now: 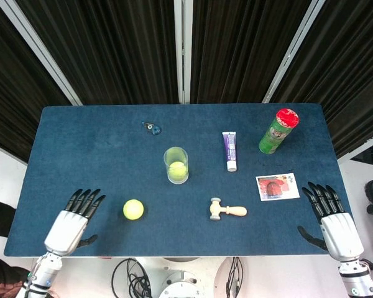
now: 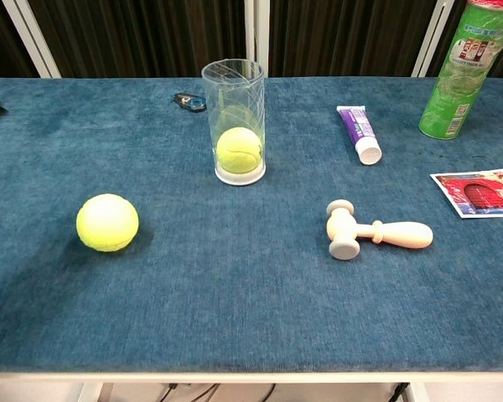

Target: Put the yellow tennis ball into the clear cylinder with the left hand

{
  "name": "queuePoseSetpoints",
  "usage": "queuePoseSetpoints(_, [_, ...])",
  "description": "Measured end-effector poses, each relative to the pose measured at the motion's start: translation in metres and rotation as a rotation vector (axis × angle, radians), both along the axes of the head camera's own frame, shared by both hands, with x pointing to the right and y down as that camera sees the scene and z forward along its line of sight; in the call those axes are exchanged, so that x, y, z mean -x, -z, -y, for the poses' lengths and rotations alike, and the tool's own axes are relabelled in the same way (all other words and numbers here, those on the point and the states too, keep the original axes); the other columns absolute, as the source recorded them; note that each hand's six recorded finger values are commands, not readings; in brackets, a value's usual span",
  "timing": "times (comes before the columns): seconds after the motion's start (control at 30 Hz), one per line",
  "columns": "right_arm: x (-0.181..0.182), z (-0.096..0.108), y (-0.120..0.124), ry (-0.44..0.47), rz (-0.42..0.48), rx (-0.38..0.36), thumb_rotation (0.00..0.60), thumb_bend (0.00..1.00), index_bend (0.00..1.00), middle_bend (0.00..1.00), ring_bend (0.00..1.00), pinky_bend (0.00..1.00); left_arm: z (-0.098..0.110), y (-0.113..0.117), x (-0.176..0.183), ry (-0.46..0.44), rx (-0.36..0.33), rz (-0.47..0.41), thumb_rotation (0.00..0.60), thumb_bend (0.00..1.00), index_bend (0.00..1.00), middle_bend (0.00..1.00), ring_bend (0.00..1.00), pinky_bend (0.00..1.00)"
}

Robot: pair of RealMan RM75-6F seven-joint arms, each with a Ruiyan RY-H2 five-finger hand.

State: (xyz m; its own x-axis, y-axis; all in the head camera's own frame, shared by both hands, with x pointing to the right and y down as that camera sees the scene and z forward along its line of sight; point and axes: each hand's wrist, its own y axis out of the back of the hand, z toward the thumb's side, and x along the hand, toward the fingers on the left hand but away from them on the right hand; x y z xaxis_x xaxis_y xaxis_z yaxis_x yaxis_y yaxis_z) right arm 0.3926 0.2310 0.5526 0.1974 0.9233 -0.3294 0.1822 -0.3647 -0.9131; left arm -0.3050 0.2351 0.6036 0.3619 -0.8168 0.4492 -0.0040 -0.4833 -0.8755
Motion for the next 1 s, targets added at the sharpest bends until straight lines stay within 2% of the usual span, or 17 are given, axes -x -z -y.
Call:
queuePoseSetpoints(0.2, [-0.004,0.001,0.003,-0.01,0.007,-0.003,0.6,0.17,0.0,0.0,0.0,0.0,0.008,-0.031,-0.037,-0.065,0.081,-0.016,0.6,0.09,0.07,0.0,0.0,0.07])
queuePoseSetpoints(0.37, [-0.006,0.0,0.008,-0.016,0.017,0.0,0.6,0.17,0.0,0.0,0.0,0.0,0.014,-0.048,-0.064,-0.109,0.093,-0.028,0.6,0.13,0.07,0.0,0.0,0.12])
queuePoseSetpoints(0.53, [-0.007,0.0,0.01,-0.016,0.025,-0.003,0.6,0.17,0.0,0.0,0.0,0.0,0.019,-0.064,-0.075,-0.117,0.126,-0.021,0.6,0.18,0.07,0.0,0.0,0.14])
queuePoseSetpoints(0.73, [-0.009,0.001,0.011,-0.024,0.026,0.0,0.6,0.18,0.0,0.0,0.0,0.0,0.025,-0.092,-0.08,-0.107,0.196,-0.004,0.6,0.26,0.09,0.04,0.01,0.27])
queuePoseSetpoints(0.87, [-0.011,0.002,0.012,-0.031,0.03,-0.006,0.6,0.18,0.0,0.0,0.0,0.0,0.027,-0.103,-0.085,-0.108,0.206,0.0,0.6,0.28,0.15,0.11,0.11,0.39])
queuePoseSetpoints(1.0, [-0.011,0.002,0.012,-0.028,0.027,-0.002,0.6,0.18,0.0,0.0,0.0,0.0,0.03,-0.103,-0.085,-0.097,0.181,-0.015,0.6,0.28,0.3,0.27,0.28,0.55])
